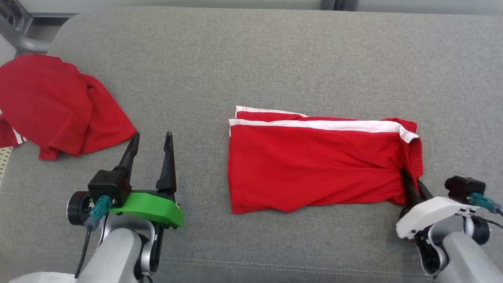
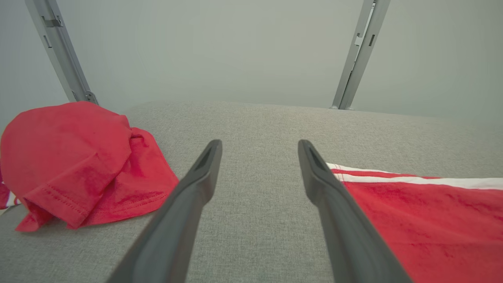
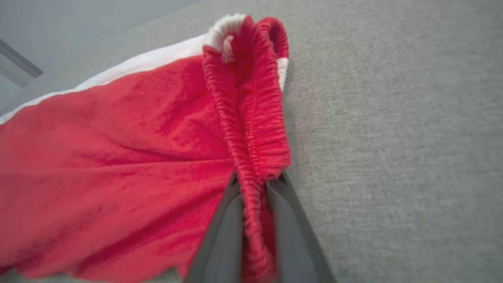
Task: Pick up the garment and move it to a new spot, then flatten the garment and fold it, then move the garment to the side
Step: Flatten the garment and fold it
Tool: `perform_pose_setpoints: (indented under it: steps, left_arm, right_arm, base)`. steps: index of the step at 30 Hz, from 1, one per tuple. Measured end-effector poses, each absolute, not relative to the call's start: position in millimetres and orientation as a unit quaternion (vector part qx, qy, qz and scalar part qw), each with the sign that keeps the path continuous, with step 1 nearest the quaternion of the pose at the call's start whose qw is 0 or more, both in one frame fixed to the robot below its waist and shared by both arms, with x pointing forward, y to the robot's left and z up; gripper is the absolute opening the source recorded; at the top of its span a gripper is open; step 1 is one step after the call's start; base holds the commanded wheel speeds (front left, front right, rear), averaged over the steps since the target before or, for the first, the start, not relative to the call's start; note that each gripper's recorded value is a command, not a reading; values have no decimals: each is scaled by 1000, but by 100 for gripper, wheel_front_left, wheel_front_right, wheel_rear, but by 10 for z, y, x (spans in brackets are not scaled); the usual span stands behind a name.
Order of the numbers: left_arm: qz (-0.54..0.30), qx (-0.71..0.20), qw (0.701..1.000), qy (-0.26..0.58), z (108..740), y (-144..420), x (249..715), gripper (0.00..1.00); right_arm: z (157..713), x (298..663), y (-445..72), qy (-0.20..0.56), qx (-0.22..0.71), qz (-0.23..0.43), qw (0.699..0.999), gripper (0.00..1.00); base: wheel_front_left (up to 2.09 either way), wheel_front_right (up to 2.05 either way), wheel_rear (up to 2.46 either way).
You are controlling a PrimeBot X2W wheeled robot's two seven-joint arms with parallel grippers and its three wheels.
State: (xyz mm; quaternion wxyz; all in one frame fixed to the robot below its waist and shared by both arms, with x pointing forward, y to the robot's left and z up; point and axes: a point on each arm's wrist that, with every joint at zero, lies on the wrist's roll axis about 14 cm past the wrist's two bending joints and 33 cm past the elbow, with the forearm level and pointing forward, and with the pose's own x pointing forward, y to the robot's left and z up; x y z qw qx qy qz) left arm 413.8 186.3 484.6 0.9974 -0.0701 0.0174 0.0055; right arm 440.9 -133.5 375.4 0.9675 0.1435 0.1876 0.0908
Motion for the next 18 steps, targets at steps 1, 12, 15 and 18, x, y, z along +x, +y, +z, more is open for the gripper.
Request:
perform_pose_setpoints:
  steps: [1,12,15,18]
  left_arm:
    - [4,-71,997,18,4842,1855,4143,100]
    - [-8,-73,997,17,4825,1764,4229,100]
    - [-16,-74,997,18,4814,1711,4259,100]
    - [-20,-70,997,16,4818,1691,4296,100]
  right_arm:
    - [3759,4418,-1382,184,152,82,968,0]
    - [3760,4302,-2354,163,143,-34,976,0]
    - [3878,4339,-2330,144,124,-20,982,0]
    - [4136,4445,-2014,106,123,27,986,0]
  base:
    - [0,0,0]
    - [0,0,0]
    - [0,0,0]
    - [0,0,0]
